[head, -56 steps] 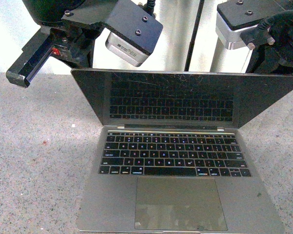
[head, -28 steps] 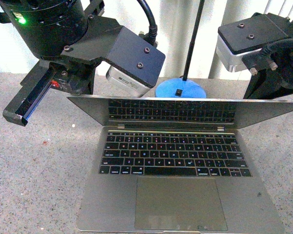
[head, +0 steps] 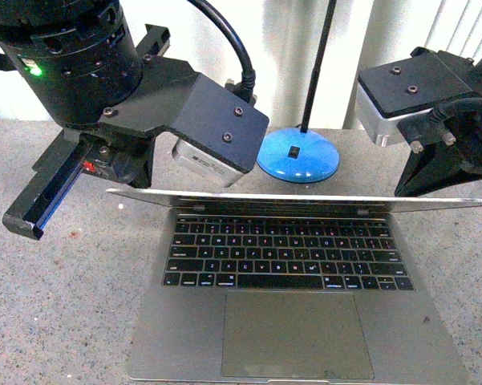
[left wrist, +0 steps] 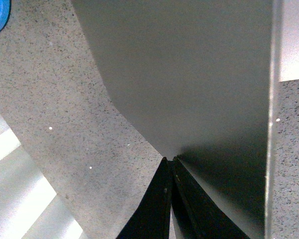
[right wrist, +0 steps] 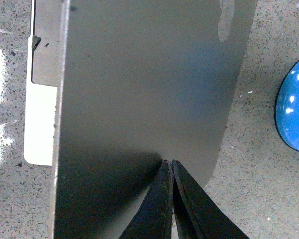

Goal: Close laptop

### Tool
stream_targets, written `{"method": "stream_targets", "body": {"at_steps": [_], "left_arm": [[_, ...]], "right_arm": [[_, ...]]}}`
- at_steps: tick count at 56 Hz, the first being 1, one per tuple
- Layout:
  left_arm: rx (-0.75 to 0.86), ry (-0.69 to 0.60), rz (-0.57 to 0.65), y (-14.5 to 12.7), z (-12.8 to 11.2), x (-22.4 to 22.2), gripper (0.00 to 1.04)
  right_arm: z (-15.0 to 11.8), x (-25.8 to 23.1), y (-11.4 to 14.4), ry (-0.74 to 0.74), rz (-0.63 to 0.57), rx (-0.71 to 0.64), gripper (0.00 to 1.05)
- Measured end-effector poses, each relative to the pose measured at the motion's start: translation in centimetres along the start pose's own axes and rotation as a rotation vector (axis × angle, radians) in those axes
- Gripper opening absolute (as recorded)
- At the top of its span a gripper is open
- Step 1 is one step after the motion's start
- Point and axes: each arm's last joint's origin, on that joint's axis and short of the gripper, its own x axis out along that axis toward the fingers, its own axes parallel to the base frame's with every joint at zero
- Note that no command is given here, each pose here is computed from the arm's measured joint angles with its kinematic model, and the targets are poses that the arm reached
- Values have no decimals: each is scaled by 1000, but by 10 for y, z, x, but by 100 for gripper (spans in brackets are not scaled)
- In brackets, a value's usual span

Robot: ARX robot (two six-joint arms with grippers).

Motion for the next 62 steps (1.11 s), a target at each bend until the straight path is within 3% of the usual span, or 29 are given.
{"method": "stream_targets", "body": {"at_steps": [43, 62], "left_arm": [[11, -55, -52, -24, 20, 34, 4], [14, -90, -142, -53, 38, 73, 4]], "right_arm": [[-14, 55, 24, -63, 69, 53, 3], [-24, 98, 45, -112, 117, 120, 3]]}}
